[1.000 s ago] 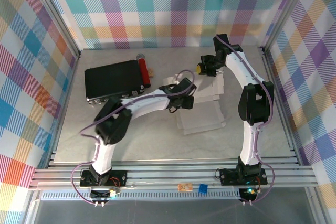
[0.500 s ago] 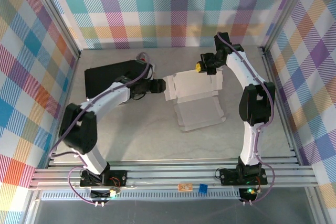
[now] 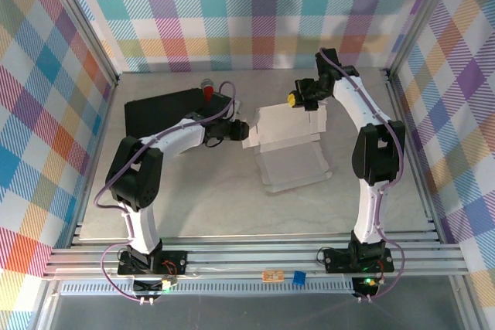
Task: Fold the paper box
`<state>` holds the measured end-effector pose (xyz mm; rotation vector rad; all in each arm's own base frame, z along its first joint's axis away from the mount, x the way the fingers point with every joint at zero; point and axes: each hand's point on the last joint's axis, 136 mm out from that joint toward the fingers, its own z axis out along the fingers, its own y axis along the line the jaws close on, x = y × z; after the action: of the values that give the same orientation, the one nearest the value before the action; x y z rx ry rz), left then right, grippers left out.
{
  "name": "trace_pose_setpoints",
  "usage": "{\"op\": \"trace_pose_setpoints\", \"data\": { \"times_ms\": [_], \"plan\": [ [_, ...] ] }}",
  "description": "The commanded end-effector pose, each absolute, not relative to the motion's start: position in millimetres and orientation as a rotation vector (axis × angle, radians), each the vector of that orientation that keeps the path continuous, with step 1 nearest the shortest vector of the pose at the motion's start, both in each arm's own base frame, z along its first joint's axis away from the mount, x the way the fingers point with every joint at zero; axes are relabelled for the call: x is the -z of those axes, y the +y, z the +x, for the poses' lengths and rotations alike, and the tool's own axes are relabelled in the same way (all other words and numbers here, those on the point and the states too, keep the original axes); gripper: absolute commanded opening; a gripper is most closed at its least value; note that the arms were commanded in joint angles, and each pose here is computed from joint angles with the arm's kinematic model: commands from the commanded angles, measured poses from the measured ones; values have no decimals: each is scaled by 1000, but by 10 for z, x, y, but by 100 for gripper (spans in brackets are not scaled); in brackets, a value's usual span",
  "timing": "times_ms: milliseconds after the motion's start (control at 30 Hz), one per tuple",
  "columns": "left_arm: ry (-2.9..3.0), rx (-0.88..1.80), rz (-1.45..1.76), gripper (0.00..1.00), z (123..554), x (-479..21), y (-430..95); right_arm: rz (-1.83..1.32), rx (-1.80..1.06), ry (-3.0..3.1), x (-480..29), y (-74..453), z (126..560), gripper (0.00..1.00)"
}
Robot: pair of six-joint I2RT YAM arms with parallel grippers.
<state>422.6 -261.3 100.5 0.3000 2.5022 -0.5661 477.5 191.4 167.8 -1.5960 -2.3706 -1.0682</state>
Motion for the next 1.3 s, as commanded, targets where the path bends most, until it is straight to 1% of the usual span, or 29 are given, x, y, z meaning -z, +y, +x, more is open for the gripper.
{"op": "trace_pose_setpoints", "data": {
  "times_ms": [0, 33, 100, 167, 300, 433, 533, 667, 700, 767, 800, 833, 900, 967, 1033, 1100, 1133, 1167, 1200, 1233, 1267],
  "plan": [
    [2476, 516, 318, 23, 4292, -1048, -2709, -1586, 1102, -2361, -1760, 1907, 4774, 0],
    [2475, 490, 317, 18, 4291, -1049, -2723, -1586, 1104, -2361, -1759, 1911, 4777, 0],
    [2470, 440, 311, 11, 4295, -1059, -2748, -1591, 1105, -2359, -1760, 1905, 4779, 0],
    [2492, 330, 297, 1, 4253, -1034, -2714, -1594, 1105, -2363, -1766, 1899, 4777, 0],
    [2476, 49, 180, 0, 4239, -1063, -2535, -1594, 1144, -2385, -1756, 1905, 4790, 0],
    [2443, -157, 64, 0, 4211, -1062, -2316, -1556, 1295, -2424, -1713, 2005, 4823, 0],
    [2442, -220, 10, 0, 4181, -1036, -2199, -1499, 1432, -2451, -1652, 2084, 4842, 0],
    [2414, -154, 8, 0, 4151, -1104, -2198, -1413, 1590, -2484, -1622, 2144, 4808, 0],
    [2411, -131, 7, 4, 4135, -1127, -2201, -1390, 1626, -2489, -1617, 2158, 4789, 0],
    [2406, -69, 7, 22, 4119, -1190, -2222, -1357, 1682, -2490, -1604, 2174, 4759, 0],
    [2401, -49, -11, 35, 4104, -1239, -2211, -1343, 1703, -2491, -1598, 2177, 4742, 0],
    [2399, -17, -26, 46, 4086, -1291, -2204, -1332, 1720, -2495, -1591, 2175, 4731, 0],
    [2391, 71, -76, 56, 4047, -1426, -2197, -1312, 1749, -2507, -1597, 2175, 4712, 0],
    [2375, 159, -141, 57, 3993, -1617, -2172, -1294, 1793, -2517, -1614, 2172, 4714, 0],
    [2352, 251, -218, 61, 3926, -1829, -2136, -1264, 1839, -2509, -1620, 2195, 4717, 0],
    [2355, 335, -327, 67, 3876, -1929, -2046, -1214, 1906, -2502, -1659, 2230, 4743, 0],
    [2381, 401, -388, 68, 3866, -1910, -2006, -1194, 1925, -2504, -1673, 2241, 4748, 0],
    [2409, 480, -431, 65, 3878, -1863, -1990, -1169, 1955, -2505, -1697, 2254, 4754, 0],
    [2434, 580, -466, 59, 3905, -1800, -1985, -1138, 1996, -2505, -1735, 2268, 4767, 0],
    [2443, 663, -478, 56, 3942, -1756, -1990, -1107, 2029, -2503, -1769, 2286, 4770, 0],
    [2447, 705, -469, 55, 3967, -1721, -1989, -1073, 2067, -2500, -1801, 2303, 4777, 0]
  ]
}}
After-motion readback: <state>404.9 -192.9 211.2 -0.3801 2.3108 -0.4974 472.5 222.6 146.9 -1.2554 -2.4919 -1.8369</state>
